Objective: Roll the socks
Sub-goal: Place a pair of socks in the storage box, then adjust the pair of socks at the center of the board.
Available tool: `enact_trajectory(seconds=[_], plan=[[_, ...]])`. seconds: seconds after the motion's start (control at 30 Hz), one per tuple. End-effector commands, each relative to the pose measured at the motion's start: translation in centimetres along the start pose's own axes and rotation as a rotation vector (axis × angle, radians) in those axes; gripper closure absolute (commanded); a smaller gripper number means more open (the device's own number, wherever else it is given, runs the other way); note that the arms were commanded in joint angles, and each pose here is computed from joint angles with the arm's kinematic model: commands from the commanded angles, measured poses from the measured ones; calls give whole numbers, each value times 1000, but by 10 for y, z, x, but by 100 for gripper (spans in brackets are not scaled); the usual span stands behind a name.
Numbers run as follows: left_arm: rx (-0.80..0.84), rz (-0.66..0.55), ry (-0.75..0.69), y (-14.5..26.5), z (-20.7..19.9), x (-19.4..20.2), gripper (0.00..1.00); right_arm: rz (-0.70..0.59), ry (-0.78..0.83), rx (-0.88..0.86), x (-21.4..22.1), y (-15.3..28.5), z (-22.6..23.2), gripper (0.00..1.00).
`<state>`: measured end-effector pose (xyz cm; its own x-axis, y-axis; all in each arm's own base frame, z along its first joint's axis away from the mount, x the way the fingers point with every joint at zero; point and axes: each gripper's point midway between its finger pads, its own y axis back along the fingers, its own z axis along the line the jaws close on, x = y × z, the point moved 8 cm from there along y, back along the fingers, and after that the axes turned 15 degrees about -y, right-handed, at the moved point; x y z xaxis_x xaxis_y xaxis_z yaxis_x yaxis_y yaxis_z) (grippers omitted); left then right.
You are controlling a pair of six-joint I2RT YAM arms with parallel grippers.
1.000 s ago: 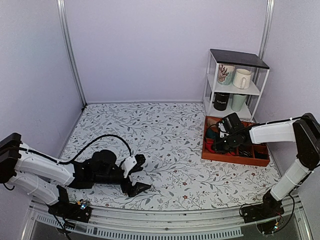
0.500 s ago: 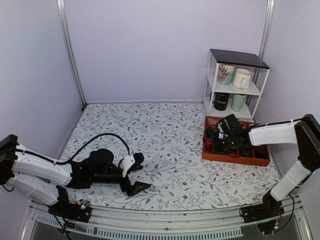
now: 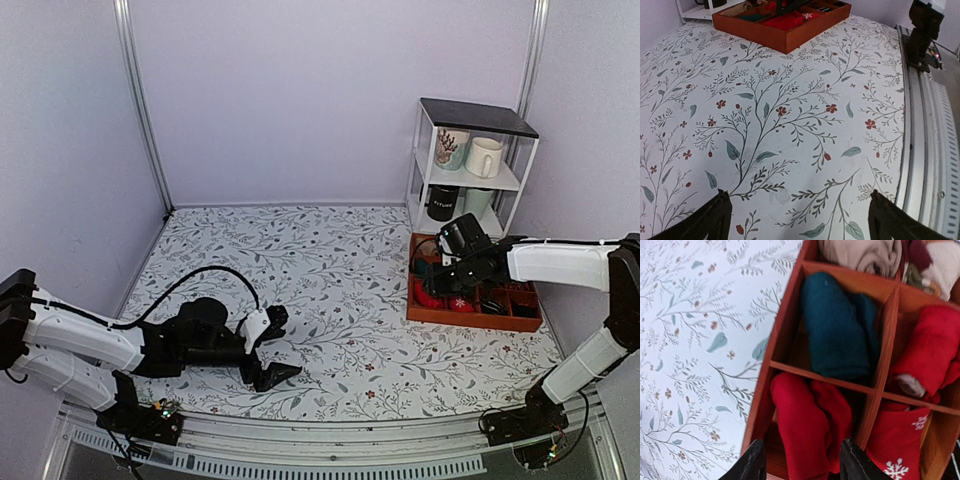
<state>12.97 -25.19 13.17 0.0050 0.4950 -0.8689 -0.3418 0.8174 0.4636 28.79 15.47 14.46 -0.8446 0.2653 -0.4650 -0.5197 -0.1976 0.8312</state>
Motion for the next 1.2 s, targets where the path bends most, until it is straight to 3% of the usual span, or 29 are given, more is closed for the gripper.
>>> enact_trajectory(seconds=[0.0,0.03,0.07,0.1,0.2,0.67,0.8,0.83,0.9,1.03,1.17], plan=[[-15,26,-4,-1,3,7,4,-90,33,-36,-21,29,11,49],[-16,24,-4,-1,3,6,4,-97,33,-46,-23,31,13,52],[-16,26,-4,-1,3,6,4,-95,35,-62,-23,33,14,60],[-18,27,-3,-1,4,7,4,-89,38,-73,-22,33,15,75],[-19,29,-2,-2,4,7,4,-55,43,-81,-16,27,14,95],[-34,44,6,-1,5,9,1,106,-34,13,33,-21,-19,100],[-40,46,9,0,6,9,1,74,-34,1,29,-20,-17,100],[-42,48,10,0,6,10,0,46,-32,-15,25,-15,-15,97],[-48,46,14,1,6,11,0,-21,-24,-48,15,1,-10,77],[-62,32,18,2,8,11,0,-146,13,-113,-6,44,-1,50],[-73,39,27,2,10,9,0,-189,67,-193,-15,75,8,25]])
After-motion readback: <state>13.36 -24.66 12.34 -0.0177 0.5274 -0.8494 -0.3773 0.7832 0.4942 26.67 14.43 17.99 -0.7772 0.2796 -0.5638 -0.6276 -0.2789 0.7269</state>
